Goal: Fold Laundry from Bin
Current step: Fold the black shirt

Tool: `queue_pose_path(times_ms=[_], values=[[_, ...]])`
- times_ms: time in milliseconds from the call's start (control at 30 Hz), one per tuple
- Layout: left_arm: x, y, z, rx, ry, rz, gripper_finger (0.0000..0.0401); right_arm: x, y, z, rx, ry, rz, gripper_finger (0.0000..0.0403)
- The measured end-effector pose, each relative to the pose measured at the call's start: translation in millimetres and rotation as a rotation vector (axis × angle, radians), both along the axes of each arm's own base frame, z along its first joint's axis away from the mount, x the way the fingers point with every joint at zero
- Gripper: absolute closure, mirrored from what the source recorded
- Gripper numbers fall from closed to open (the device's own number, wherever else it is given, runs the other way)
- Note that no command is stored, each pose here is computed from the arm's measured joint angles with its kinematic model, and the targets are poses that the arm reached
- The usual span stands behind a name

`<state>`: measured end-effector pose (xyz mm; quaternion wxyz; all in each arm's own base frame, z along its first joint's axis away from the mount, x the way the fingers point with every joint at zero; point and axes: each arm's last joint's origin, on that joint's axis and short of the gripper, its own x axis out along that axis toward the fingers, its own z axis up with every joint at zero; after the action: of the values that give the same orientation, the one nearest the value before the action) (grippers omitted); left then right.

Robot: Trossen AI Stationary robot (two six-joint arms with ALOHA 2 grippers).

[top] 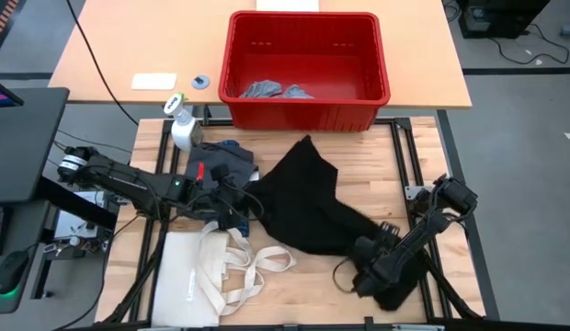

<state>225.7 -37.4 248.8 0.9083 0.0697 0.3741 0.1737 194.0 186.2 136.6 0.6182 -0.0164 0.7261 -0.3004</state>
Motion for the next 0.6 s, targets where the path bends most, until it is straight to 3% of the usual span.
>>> queue_pose_path(times_ms=[167, 400, 600], values=[[0, 0, 0, -0.001, 0.003, -0.003, 0.0385, -7, -14, 23, -0.218, 0.108, -0.054, 0.0253], [0, -1, 0, 0.001, -0.001, -0.011, 0.0385, 6, 16, 61, -0.124, -0.013, 0.021, 0.0253], [-1, -6, 0, -0.003, 0.000, -0.041, 0.0374, 11, 49, 74, -0.041, -0.311, 0.095, 0.0253]])
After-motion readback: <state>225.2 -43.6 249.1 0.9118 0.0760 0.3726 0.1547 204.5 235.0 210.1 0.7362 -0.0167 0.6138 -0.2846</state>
